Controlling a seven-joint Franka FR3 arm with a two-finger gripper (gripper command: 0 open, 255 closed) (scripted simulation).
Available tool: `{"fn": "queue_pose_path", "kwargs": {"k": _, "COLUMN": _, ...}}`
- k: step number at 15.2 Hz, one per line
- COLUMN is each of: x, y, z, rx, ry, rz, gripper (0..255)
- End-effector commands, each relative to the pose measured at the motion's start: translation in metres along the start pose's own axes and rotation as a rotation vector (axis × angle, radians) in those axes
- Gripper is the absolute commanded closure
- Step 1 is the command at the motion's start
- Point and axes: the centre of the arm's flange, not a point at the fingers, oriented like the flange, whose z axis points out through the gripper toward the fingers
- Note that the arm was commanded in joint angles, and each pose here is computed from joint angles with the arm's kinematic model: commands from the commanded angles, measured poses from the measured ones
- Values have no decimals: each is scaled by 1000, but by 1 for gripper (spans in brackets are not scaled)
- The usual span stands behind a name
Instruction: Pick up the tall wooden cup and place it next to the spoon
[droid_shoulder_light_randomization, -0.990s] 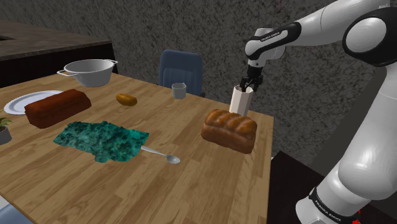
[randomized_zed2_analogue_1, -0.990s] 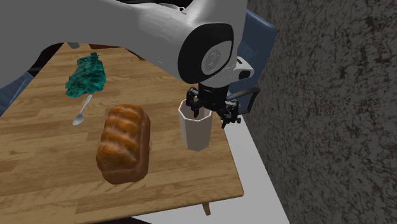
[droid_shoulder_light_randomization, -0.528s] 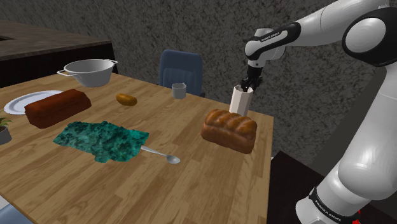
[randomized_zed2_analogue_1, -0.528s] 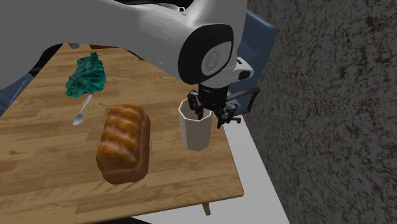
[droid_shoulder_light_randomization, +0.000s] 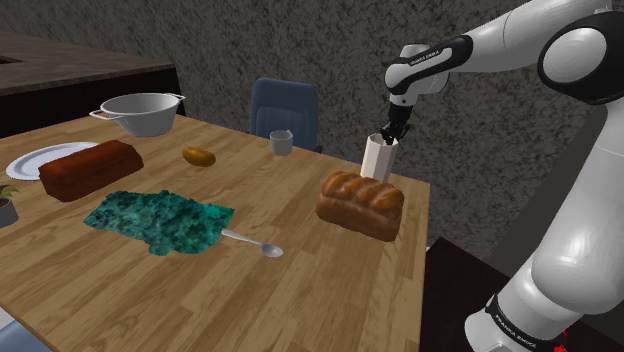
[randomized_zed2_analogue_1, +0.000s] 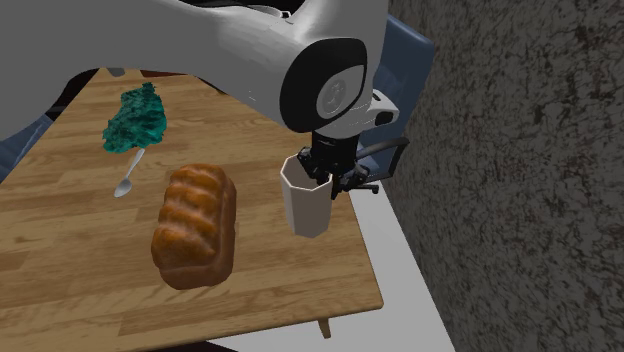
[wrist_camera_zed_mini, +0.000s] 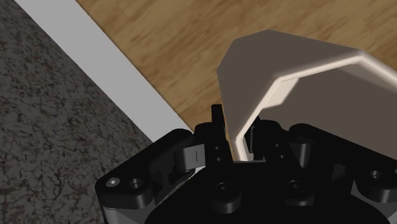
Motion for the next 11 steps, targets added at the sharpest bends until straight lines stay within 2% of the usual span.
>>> {"fn": "queue_pose_path", "kwargs": {"k": 1, "x": 0, "y": 0, "z": 0, "rx": 0, "ry": 0, "rz": 0, "gripper": 255}}
{"fn": "queue_pose_path", "kwargs": {"k": 11, "x": -1, "y": 0, "z": -53, "rx": 0, "ry": 0, "rz": 0, "gripper": 255}}
